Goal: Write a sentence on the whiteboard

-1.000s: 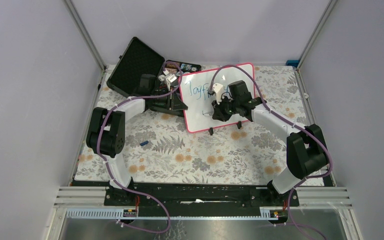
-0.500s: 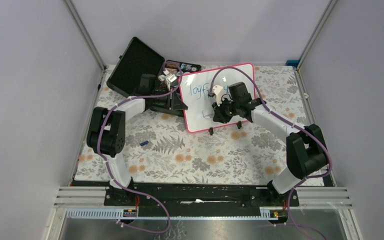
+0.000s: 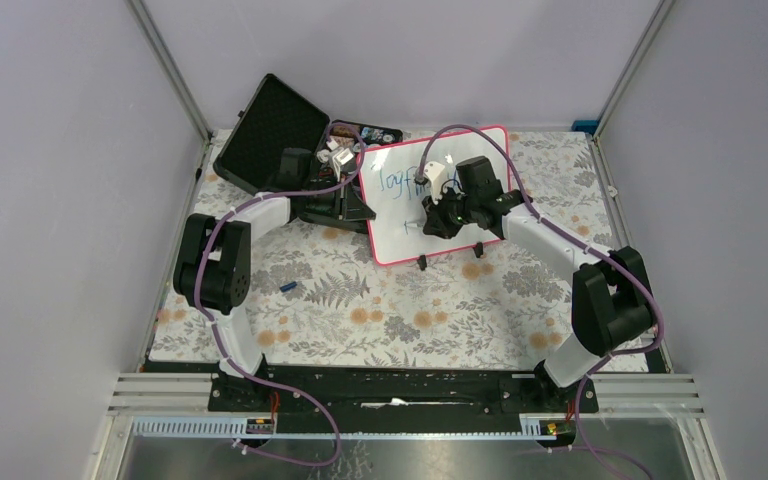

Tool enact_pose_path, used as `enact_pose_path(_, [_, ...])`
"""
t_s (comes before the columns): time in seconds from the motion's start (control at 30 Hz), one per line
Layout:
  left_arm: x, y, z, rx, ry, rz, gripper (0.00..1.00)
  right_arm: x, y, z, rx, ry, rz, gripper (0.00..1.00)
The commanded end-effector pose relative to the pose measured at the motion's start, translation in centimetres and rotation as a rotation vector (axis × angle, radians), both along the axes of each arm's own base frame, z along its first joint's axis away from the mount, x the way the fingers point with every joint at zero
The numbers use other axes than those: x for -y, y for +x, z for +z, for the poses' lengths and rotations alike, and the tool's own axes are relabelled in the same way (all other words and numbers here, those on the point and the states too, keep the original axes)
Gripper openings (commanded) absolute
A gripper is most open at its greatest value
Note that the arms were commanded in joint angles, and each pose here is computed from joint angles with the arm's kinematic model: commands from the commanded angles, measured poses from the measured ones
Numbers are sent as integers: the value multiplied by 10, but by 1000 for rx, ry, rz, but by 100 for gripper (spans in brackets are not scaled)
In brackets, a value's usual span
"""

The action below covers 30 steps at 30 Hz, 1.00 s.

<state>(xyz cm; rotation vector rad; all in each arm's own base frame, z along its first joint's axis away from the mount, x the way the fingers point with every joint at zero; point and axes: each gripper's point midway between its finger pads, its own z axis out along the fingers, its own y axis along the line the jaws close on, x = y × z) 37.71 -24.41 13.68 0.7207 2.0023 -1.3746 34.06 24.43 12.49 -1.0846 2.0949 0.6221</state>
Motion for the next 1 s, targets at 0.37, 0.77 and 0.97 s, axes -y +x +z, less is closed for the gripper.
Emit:
enact_pose_path(0.37, [1,18,11,121,16,9,0,13,21,16,53,3,-69,0])
enact_pose_path(0.77, [2,18,12,123,16,10,0,22,13,4,33,-15,-68,0])
enact_pose_path(0.97, [2,18,11,121,17,8,0,24,6,-1,14,-20,-57,0])
